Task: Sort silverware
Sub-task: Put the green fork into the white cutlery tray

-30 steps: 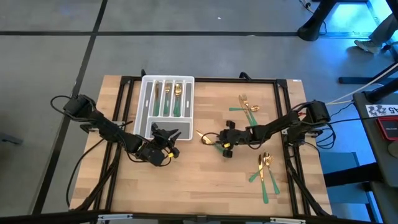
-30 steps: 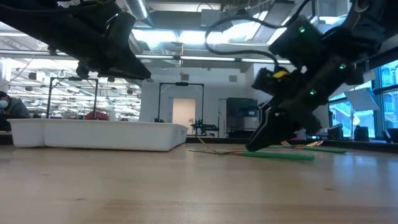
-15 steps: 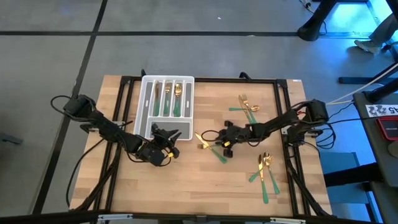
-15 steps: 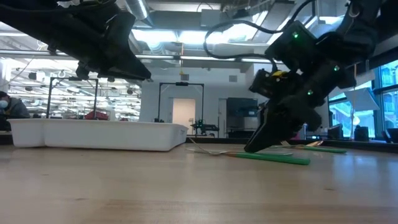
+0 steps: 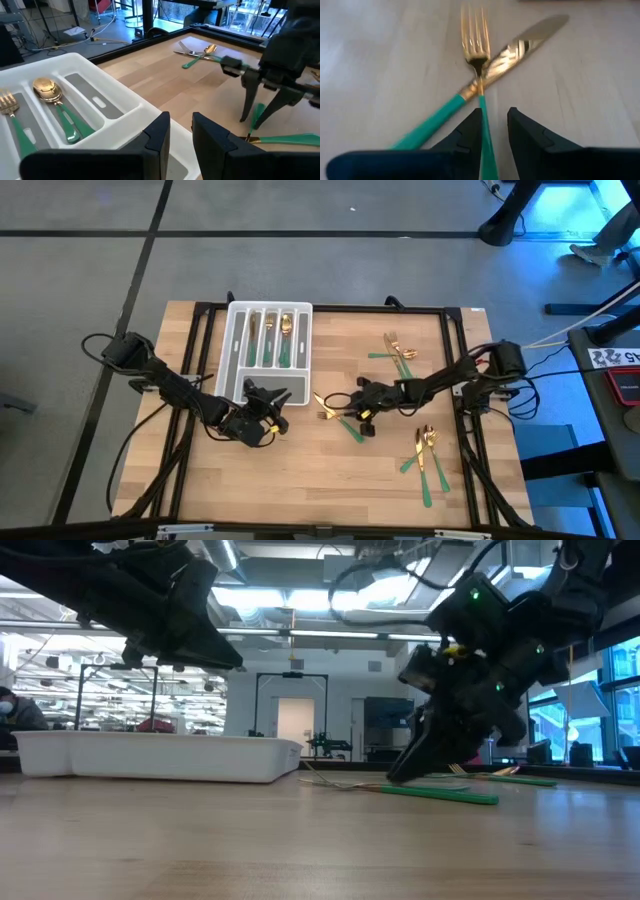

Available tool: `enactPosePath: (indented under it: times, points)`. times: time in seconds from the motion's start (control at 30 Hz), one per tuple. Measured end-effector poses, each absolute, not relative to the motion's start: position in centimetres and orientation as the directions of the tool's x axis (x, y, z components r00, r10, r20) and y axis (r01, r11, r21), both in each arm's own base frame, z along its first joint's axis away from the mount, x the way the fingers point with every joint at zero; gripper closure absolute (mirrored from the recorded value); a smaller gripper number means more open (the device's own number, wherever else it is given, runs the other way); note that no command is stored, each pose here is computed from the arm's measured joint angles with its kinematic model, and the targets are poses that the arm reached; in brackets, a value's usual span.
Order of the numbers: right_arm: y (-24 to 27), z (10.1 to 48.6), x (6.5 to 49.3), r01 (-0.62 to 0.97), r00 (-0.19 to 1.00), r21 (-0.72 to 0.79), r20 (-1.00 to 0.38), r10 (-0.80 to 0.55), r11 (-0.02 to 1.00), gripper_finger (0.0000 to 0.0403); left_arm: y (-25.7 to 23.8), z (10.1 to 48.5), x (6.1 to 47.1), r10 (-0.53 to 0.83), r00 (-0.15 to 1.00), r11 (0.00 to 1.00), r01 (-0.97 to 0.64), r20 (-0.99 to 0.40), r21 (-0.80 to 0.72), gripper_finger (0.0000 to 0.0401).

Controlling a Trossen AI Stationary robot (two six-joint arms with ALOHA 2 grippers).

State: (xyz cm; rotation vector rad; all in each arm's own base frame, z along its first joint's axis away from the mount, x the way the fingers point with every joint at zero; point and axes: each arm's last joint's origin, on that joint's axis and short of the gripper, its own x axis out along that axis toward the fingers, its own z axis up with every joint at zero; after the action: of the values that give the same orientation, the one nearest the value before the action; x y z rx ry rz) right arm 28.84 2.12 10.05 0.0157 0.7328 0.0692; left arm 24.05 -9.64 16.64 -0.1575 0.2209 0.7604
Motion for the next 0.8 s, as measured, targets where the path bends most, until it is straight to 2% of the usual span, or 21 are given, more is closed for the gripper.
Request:
enactPosePath:
  times: [0.2,0.4,0.57,0.8]
  points:
    - [2.2,8.7,29.0,-0.096,0.717,0.026,-0.691,0.087,0.995,0.0321,-9.6,16.6,24.0,0.664,0.703,0.715,-0.697,-0.255,-0.059,0.0332]
    - [1.9,7.5,29.1,-0.086,0.694,0.025,-0.716,0.078,0.996,0.0390,-9.6,16.6,24.0,0.664,0.703,0.715,-0.697,-0.255,-0.059,0.0332]
    - [1.9,7.3,29.0,-0.065,0.700,0.002,-0.713,0.047,0.998,0.0389,-9.6,16.6,24.1,0.664,0.703,0.715,-0.697,-0.255,-0.059,0.0332]
    - [1.8,9.0,28.6,-0.035,0.813,0.015,-0.581,0.037,0.999,0.0397,-9.7,16.6,24.0,0.658,0.707,0.719,-0.692,-0.260,-0.062,0.0332]
